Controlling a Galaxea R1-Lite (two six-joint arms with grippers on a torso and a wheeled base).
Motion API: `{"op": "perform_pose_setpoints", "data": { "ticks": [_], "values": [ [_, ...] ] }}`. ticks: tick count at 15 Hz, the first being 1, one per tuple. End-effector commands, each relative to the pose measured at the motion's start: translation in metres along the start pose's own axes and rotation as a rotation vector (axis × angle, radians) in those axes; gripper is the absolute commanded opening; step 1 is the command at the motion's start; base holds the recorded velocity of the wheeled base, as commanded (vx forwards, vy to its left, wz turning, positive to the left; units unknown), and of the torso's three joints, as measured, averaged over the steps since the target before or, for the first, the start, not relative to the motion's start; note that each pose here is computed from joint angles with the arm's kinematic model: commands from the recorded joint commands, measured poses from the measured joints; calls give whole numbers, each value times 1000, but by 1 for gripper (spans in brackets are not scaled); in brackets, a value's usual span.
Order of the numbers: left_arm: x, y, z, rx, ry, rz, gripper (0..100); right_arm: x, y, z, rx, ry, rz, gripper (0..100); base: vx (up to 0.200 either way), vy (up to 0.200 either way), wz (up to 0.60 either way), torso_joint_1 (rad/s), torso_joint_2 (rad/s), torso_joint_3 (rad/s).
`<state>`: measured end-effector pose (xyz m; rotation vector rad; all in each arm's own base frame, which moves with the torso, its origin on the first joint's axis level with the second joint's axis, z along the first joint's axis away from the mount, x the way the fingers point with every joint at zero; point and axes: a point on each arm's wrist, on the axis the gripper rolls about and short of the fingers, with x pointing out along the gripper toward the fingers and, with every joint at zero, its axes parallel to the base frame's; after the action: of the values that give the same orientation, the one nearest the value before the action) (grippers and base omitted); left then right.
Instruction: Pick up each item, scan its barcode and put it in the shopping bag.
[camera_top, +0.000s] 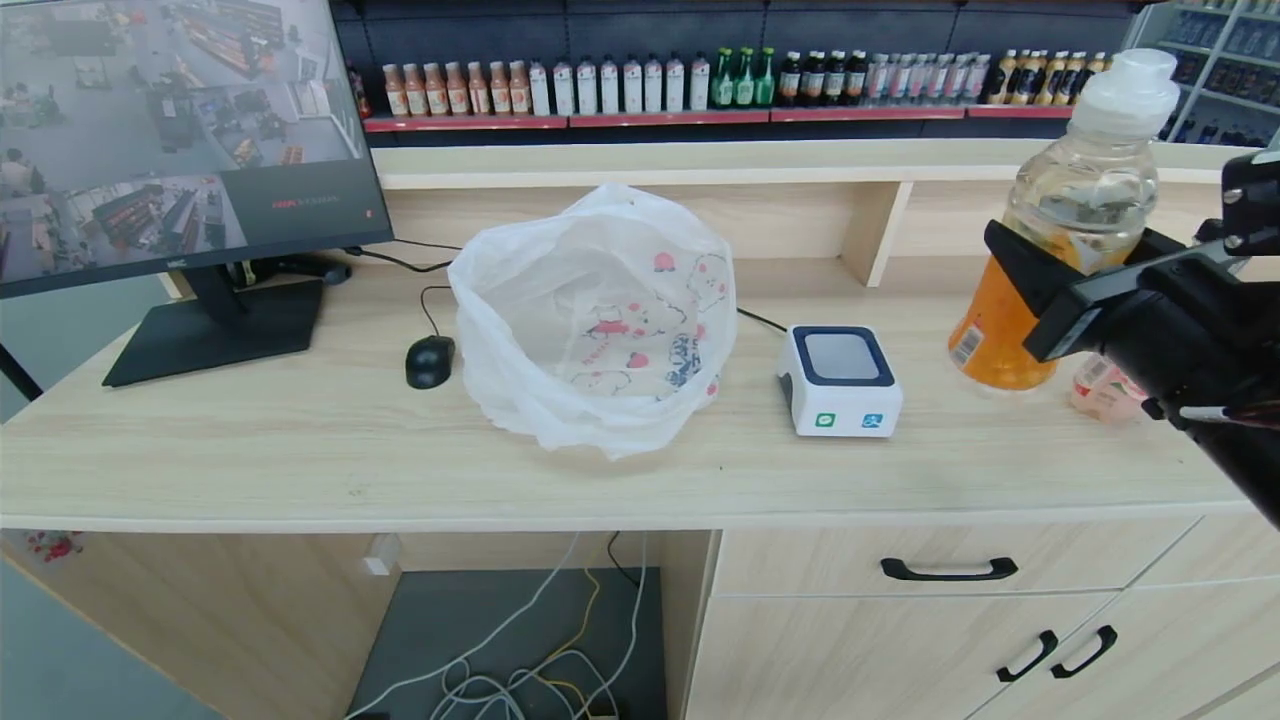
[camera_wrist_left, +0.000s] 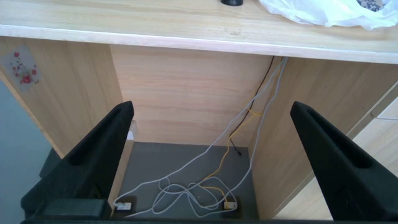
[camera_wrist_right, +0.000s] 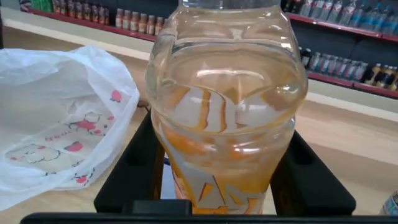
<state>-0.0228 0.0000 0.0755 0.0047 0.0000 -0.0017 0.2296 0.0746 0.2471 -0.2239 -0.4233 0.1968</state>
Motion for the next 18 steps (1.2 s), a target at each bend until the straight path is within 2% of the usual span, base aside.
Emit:
{"op": "perform_pose_setpoints", "data": {
  "ticks": [1,5,9,13,18],
  "values": [
    [0,0,0,0,0,0,100,9,10,5,-25,-8,35,0,0,0,0,0,0,0],
    [0,0,0,0,-2,-1,100,35,30,10,-129,-62,84,0,0,0,0,0,0,0],
    [0,0,0,0,0,-1,100,44,48,-5,-251,-46,138,0,0,0,0,0,0,0],
    [0,0,0,0,0,2,100,70,58,-7,-359,-163,206,0,0,0,0,0,0,0],
    [0,0,0,0,-2,-1,100,74,64,-21,-463,-180,273,0,0,0,0,0,0,0]
  ]
}}
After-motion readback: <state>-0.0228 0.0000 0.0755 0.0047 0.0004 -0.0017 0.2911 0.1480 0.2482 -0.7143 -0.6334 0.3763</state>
